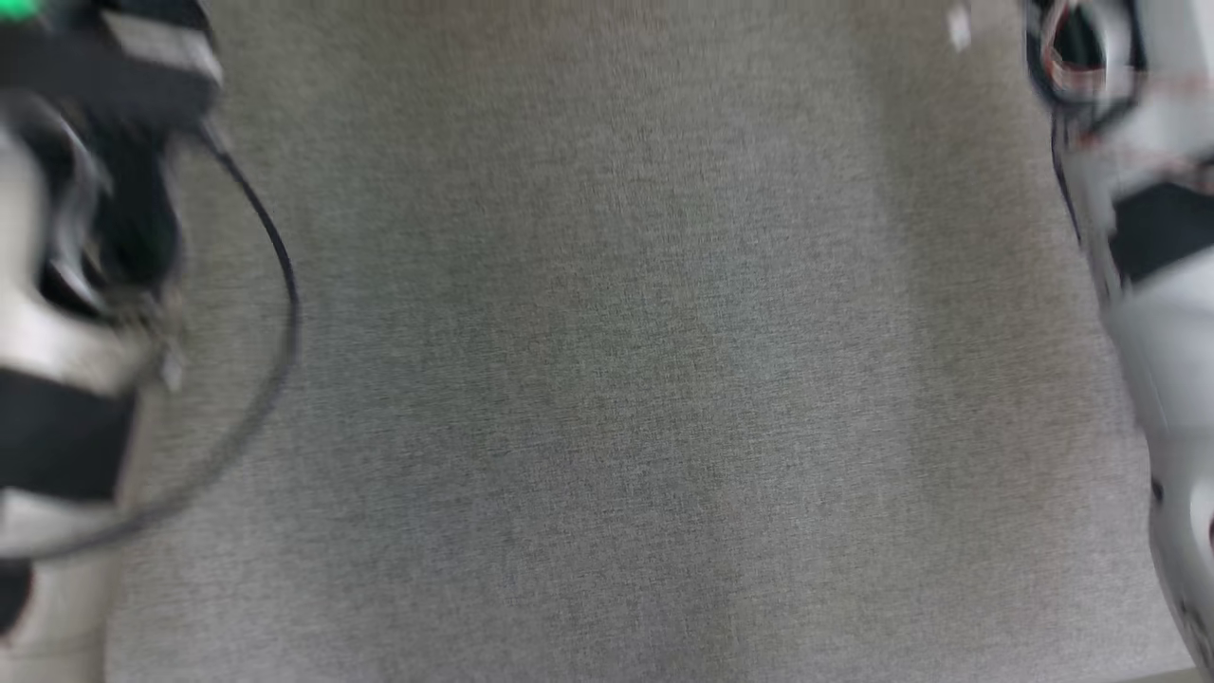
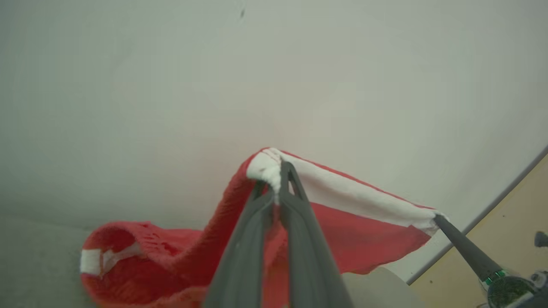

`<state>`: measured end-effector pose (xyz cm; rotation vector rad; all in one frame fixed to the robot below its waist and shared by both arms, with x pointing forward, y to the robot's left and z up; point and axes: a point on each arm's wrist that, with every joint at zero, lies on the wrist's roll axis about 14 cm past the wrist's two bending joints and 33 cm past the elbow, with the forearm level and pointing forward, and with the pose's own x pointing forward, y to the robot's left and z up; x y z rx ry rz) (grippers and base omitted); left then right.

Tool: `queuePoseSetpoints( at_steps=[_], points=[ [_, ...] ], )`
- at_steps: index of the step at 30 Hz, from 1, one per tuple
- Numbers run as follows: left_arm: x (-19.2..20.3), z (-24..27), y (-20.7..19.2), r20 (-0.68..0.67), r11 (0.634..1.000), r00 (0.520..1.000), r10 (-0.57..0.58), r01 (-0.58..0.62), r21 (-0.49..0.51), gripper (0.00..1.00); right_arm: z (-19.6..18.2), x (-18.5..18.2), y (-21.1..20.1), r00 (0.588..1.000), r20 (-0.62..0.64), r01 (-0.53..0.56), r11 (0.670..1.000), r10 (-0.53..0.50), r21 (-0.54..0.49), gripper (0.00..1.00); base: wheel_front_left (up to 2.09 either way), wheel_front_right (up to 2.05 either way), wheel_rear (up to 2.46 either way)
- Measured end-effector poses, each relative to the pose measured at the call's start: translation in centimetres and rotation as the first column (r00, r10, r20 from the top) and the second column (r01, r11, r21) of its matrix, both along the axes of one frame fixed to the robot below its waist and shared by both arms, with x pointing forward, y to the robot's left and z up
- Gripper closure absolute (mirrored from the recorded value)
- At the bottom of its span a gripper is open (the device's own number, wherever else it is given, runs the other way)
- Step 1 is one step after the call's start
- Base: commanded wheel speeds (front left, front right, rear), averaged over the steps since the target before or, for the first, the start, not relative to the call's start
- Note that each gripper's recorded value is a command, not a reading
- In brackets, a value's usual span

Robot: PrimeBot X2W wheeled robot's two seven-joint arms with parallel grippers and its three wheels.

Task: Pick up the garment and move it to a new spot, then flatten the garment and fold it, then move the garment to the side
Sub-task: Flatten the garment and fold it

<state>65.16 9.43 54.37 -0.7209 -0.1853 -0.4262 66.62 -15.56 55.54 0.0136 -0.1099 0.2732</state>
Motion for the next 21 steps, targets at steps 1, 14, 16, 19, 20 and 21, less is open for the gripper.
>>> queuePoseSetpoints(
  at_steps=[1,14,16,19,20,21],
  points=[
    [-0.9,-0.3,-0.1,-0.014,1.0,1.0,-0.011,0.011,-0.01,1.0,-0.3,-0.8,-0.2,1.0,-0.017,-0.005,1.0,0.005,0.0,1.0,0.0,0.0,0.0],
    [-13.5,-6.5,0.3,-0.246,0.965,0.968,-0.056,0.115,0.235,1.0,-7.1,-16.2,-1.5,0.854,-0.515,-0.061,0.998,0.07,0.034,1.0,0.0,0.0,0.0],
    [-15.6,-7.5,0.2,-0.281,0.942,0.958,-0.054,0.142,0.304,1.0,-8.1,-19.2,-2.4,0.803,-0.593,-0.06,0.998,0.053,0.009,1.0,0.0,0.0,0.0],
    [-18.6,-8.4,0.0,-0.323,0.927,0.944,-0.06,0.173,0.333,1.0,-9.6,-23.7,-2.6,0.72,-0.692,-0.073,0.997,0.053,0.001,1.0,0.0,0.0,0.0],
    [-19.5,-8.7,0.0,-0.336,0.922,0.94,-0.059,0.18,0.342,1.0,-9.9,-25.1,-2.6,0.695,-0.718,-0.076,0.997,0.053,0.0,1.0,0.0,0.0,0.0],
    [-20.4,-8.9,0.1,-0.346,0.92,0.937,-0.053,0.18,0.348,1.0,-10.0,-26.4,-2.6,0.671,-0.74,-0.08,0.997,0.054,0.0,1.0,0.0,0.0,0.0]
  ],
)
